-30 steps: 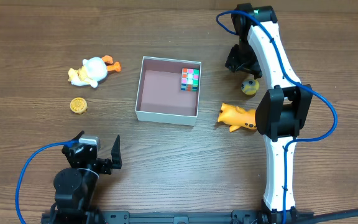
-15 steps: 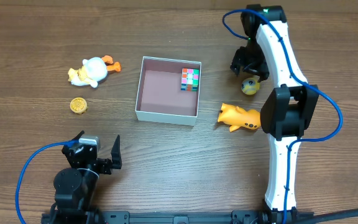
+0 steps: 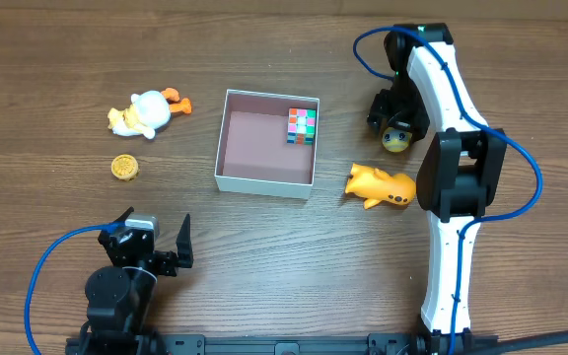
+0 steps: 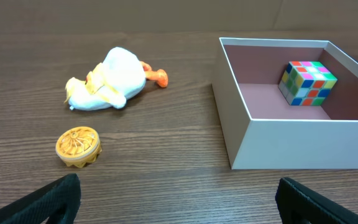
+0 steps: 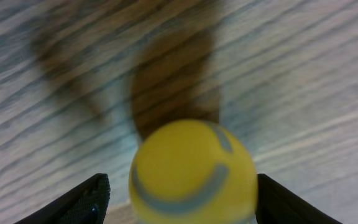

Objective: Pack container
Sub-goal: 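Close the right gripper on the yellow ball and lift it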

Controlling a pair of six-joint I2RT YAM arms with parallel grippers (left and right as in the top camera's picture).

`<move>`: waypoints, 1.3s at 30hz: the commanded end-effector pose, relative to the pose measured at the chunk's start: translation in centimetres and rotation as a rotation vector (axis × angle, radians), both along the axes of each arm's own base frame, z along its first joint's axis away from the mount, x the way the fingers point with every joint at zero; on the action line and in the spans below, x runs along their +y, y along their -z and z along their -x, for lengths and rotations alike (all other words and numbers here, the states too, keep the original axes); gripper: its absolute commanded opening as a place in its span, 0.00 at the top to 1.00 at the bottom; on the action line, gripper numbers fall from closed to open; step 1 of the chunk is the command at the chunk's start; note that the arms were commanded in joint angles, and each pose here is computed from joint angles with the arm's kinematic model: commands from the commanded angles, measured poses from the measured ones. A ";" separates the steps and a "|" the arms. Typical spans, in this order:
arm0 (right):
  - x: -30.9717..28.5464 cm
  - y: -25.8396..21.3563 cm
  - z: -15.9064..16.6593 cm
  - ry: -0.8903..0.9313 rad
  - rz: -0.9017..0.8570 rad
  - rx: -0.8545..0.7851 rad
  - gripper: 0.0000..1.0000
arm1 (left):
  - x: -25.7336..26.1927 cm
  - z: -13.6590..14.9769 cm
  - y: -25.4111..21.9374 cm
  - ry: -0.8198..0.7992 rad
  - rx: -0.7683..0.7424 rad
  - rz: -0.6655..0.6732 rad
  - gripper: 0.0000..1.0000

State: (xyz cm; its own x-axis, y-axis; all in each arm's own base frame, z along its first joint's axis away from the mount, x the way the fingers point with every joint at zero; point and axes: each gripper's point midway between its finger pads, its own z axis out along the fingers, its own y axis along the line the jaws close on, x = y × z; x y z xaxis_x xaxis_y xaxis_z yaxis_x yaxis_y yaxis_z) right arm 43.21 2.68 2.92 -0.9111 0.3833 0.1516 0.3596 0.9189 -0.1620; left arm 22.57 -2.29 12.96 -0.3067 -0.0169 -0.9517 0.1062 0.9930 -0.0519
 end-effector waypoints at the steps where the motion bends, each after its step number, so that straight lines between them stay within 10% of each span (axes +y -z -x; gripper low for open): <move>1: 0.3 -0.7 0.0 -0.004 -0.014 -0.022 0.25 | 0.2 0.0 -0.1 -0.014 -0.007 0.013 0.00; 11: 0.4 -0.7 -0.4 -0.004 -0.019 -0.037 0.54 | 0.2 0.0 -0.1 -0.014 -0.007 0.013 0.00; 39: 7.7 -15.6 -5.4 -0.221 -0.174 -0.455 0.57 | 0.2 0.0 -0.1 -0.014 -0.007 0.013 0.00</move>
State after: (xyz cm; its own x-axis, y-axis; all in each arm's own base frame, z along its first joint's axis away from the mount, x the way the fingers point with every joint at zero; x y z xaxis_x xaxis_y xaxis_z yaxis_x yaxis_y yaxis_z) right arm 48.95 7.87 14.23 -0.9633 0.2293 -0.1393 0.2201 0.9723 0.0786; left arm 22.58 -2.29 12.97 -0.3063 -0.0169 -0.9518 0.1063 0.9930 -0.0518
